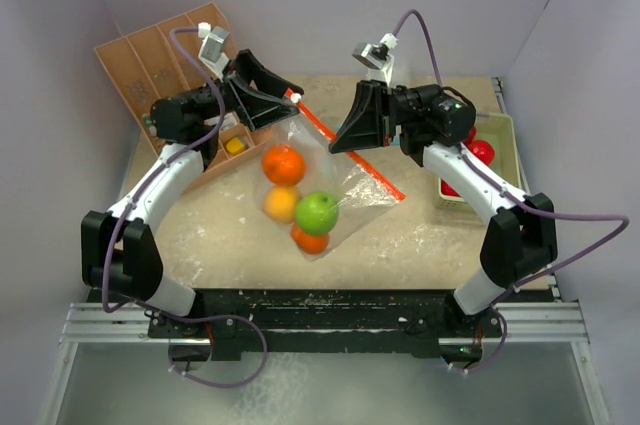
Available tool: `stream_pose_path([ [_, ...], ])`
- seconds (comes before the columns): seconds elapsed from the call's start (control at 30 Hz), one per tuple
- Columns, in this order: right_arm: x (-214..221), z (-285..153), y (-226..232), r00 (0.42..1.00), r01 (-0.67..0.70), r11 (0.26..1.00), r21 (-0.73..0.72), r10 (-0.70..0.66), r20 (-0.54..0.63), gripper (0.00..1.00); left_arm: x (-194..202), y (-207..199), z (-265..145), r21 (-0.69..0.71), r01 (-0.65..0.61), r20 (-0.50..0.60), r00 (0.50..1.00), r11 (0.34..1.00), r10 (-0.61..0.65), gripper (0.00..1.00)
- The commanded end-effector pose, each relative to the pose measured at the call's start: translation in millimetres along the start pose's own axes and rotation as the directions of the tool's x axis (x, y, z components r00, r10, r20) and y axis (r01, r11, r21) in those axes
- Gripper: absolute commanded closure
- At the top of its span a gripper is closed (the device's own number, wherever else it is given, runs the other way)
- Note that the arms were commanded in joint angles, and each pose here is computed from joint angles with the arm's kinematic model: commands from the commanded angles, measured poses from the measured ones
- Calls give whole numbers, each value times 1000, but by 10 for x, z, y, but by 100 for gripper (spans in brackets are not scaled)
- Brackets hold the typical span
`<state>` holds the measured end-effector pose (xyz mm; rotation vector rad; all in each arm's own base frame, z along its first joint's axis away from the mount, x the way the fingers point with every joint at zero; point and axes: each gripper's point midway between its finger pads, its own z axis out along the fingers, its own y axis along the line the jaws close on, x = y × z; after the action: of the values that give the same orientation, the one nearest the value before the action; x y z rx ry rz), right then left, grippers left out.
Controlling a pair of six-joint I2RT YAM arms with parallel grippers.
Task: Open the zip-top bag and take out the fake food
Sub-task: Pick up the zipper food storage bag at the center of the board.
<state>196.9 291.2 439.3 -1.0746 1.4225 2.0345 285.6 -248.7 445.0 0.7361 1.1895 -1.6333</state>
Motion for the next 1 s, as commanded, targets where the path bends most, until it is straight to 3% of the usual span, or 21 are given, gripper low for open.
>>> stream_pose_path([
  [0.0,-17,27,232,995,95,995,-35,-94,15,100,-188,-316,90,116,-95,58,994,989,89,47],
  [0.1,-16,24,219,996,85,995,-58,-83,37,100,-123,-376,53,142,-79,56,996,987,71,93],
  [0.13,-16,22,215,996,78,995,-67,-76,41,100,-99,-380,42,139,-72,55,996,988,65,100],
  [0.27,37,13,149,999,40,996,-77,-40,8,100,-46,-399,14,124,-61,51,997,990,55,100],
  [0.3,50,12,104,999,32,998,-62,-33,-3,94,-25,-378,8,116,-54,39,998,992,50,100],
  [0.4,42,10,-16,1000,-5,1000,-10,4,-14,69,35,-334,5,94,-42,-4,999,995,42,100],
  [0.5,38,0,-195,997,-70,997,28,69,25,26,53,-331,-5,71,-54,-16,998,996,55,100],
  [0.57,59,-10,-313,990,-131,991,37,129,51,11,54,-327,-25,58,-52,-14,998,997,53,100],
  [0.77,82,-90,-636,962,-263,961,85,255,99,5,51,-255,-99,7,-44,-39,998,999,44,100],
  [0.97,-186,-356,-903,943,-295,933,204,250,219,3,22,-227,-107,-38,-58,-57,997,998,55,100],
])
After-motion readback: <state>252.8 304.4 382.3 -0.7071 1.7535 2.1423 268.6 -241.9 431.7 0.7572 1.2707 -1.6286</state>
